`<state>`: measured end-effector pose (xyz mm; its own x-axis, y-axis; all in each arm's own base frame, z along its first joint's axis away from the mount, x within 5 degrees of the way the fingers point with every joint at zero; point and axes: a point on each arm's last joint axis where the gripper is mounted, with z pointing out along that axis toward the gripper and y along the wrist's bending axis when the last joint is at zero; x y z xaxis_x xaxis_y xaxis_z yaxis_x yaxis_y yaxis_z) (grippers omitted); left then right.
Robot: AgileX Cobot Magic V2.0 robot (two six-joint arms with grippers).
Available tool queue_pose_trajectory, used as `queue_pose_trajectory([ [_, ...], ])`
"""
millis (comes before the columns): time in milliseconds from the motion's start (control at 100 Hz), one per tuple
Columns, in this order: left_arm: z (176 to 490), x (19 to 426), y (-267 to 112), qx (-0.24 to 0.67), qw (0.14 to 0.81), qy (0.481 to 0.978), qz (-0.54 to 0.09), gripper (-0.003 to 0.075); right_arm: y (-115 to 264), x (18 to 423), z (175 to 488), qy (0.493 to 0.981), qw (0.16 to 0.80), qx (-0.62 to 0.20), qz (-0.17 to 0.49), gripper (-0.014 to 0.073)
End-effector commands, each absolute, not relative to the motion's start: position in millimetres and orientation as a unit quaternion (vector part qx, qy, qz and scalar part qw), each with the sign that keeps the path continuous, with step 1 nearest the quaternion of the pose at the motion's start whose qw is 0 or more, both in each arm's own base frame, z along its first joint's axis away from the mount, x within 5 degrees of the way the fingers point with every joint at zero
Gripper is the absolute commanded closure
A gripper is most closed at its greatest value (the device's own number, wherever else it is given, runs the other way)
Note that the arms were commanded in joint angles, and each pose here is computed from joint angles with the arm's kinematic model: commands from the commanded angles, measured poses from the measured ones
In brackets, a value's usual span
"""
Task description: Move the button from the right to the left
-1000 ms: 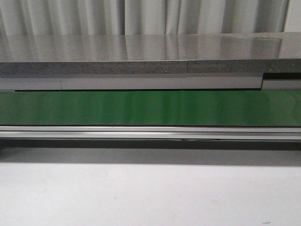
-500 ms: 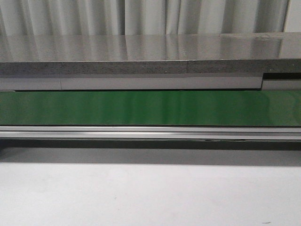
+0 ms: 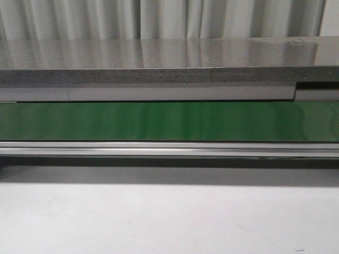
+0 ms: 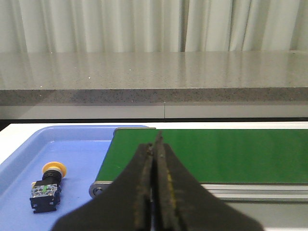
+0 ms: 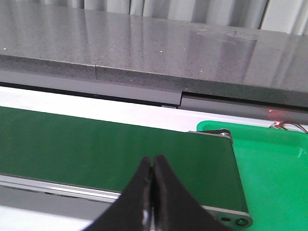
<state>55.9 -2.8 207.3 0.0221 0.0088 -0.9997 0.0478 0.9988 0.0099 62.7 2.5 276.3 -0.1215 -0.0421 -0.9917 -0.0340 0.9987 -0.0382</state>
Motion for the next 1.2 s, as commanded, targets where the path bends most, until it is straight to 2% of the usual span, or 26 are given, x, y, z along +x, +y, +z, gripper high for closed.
queue_pose_trajectory([
  [0,201.4,55.2,-2.9,0.017,0.738,0.674,-0.02,0.0741,1.9,62.9,291.5,0.717,0.697,-0.021,-0.005,0.0663],
  [330,201.4,55.2,-2.9,0.017,0.738,0.674,-0.02,0.0741,-2.4,64.3,286.6,0.714,0.689,-0.079,-0.096,0.0663],
  [450,201.4,55.2,-2.9,0.017,0.738,0.674,-0.02,0.0741,-1.9,67.7,277.2,0.702,0.704,-0.068,-0.084,0.0663],
  [560,201.4,55.2,-2.9,0.017,0.738,0.674,-0.02,0.0741,-2.4,68.9,264.3,0.669,0.742,-0.013,-0.041,0.0663],
  [640,201.4,55.2,-2.9,0.017,0.738,0.674,-0.02,0.0741,-3.4,64.0,255.5,0.647,0.761,0.005,-0.038,0.0663],
  [920,201.4,55.2,-2.9,0.017,0.738,0.674,-0.02,0.0741,-4.5,53.0,217.0,0.638,0.769,0.023,-0.044,0.0663],
  [1190,201.4,55.2,-2.9,0.017,0.738,0.674,-0.02,0.0741,-4.8,53.3,215.8,0.646,0.762,0.024,-0.045,0.0663],
])
